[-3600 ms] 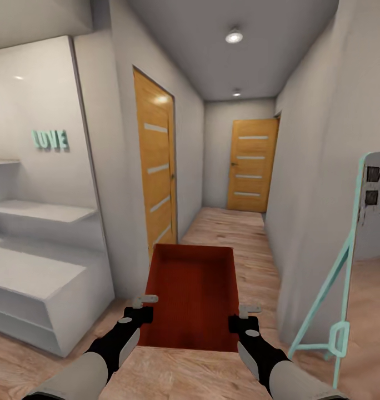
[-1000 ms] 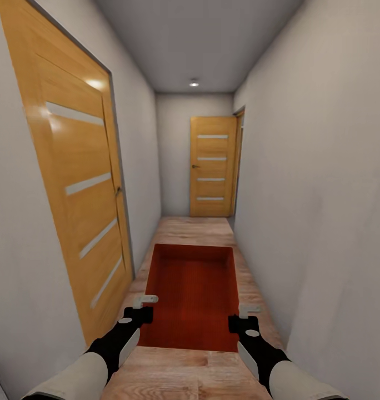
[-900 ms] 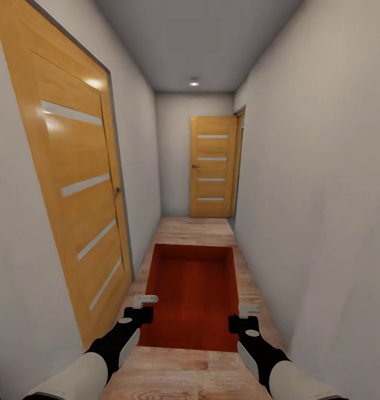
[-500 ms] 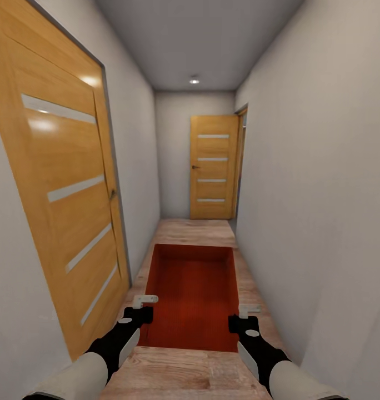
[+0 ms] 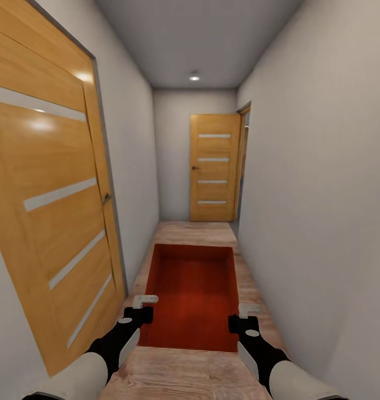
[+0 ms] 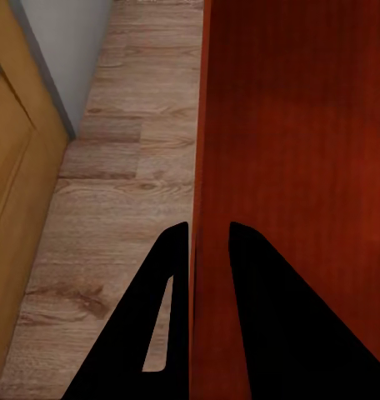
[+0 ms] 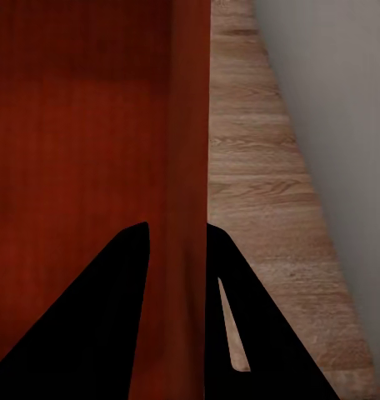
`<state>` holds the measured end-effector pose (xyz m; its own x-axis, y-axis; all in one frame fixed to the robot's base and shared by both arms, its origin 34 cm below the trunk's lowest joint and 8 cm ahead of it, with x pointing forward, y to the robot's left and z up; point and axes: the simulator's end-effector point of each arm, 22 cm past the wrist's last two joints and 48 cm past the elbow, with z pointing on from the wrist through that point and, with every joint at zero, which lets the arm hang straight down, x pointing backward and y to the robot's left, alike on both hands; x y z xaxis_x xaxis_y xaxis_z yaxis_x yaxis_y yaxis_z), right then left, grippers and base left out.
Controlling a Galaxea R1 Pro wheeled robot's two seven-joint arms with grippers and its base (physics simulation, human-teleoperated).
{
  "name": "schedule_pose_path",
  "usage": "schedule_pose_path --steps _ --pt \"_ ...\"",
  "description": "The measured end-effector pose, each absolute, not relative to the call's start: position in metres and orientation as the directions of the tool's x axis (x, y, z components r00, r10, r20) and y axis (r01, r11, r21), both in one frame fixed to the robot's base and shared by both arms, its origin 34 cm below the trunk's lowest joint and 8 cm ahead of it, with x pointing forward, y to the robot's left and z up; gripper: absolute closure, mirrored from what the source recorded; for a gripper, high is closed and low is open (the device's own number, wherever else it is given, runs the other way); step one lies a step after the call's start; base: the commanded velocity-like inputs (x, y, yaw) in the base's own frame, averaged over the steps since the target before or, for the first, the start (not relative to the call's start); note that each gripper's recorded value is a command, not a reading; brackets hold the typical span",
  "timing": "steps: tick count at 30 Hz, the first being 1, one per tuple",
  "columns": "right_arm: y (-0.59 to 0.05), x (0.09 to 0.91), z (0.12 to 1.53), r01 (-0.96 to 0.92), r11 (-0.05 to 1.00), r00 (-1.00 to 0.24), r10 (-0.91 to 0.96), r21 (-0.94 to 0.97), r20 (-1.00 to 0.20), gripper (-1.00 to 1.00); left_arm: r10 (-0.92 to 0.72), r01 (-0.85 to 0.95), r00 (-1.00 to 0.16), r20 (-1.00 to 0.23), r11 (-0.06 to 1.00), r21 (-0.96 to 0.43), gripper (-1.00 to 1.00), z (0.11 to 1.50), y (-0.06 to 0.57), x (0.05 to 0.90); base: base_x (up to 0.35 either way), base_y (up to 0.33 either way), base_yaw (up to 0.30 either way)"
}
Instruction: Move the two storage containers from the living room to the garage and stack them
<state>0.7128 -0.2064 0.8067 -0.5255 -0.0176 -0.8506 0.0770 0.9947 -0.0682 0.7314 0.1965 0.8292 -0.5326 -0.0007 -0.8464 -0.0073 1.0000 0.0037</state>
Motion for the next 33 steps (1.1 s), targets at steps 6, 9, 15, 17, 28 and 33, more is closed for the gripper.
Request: schedule_pose_path --steps 6,9,15,17,28,33 --pt "-0.2064 0.7129 0.8067 0.077 0.995 -0.526 -0.017 -0.068 -0.851 1.0 0.0 -0.007 -0.533 -0.846 1.0 0.004 1.0 0.8294 0.1965 0.7315 0.324 0.0 0.0" --pt "-0.2064 0.7129 0.8068 0.077 0.995 -0.526 -0.017 -0.068 -0.851 1.0 0.0 -0.007 -0.533 -0.846 1.0 0.004 1.0 0.8294 0.1965 0.7315 0.324 0.0 0.0" --pt "-0.2065 0.7129 0.8068 0.077 0.995 -0.526 -0.018 -0.068 -0.851 1.0 0.0 -0.007 -0.533 -0.846 1.0 0.004 1.0 0.8295 0.1965 0.7315 0.324 0.0 0.0" --pt "-0.2065 0.7129 0.8068 0.077 0.995 -0.526 -0.018 -0.068 -0.851 1.0 0.0 -0.007 -0.533 -0.846 1.0 0.004 1.0 0.8295 0.1965 0.7315 0.324 0.0 0.0" --pt "-0.2065 0.7129 0.8068 0.077 0.995 -0.525 -0.018 -0.068 -0.851 1.0 0.0 -0.007 -0.533 -0.846 1.0 0.004 1.0 0.8294 0.1965 0.7315 0.324 0.0 0.0" --pt "-0.2065 0.7129 0.8068 0.077 0.995 -0.525 -0.018 -0.068 -0.851 1.0 0.0 -0.007 -0.533 -0.846 1.0 0.004 1.0 0.8294 0.1965 0.7315 0.324 0.0 0.0"
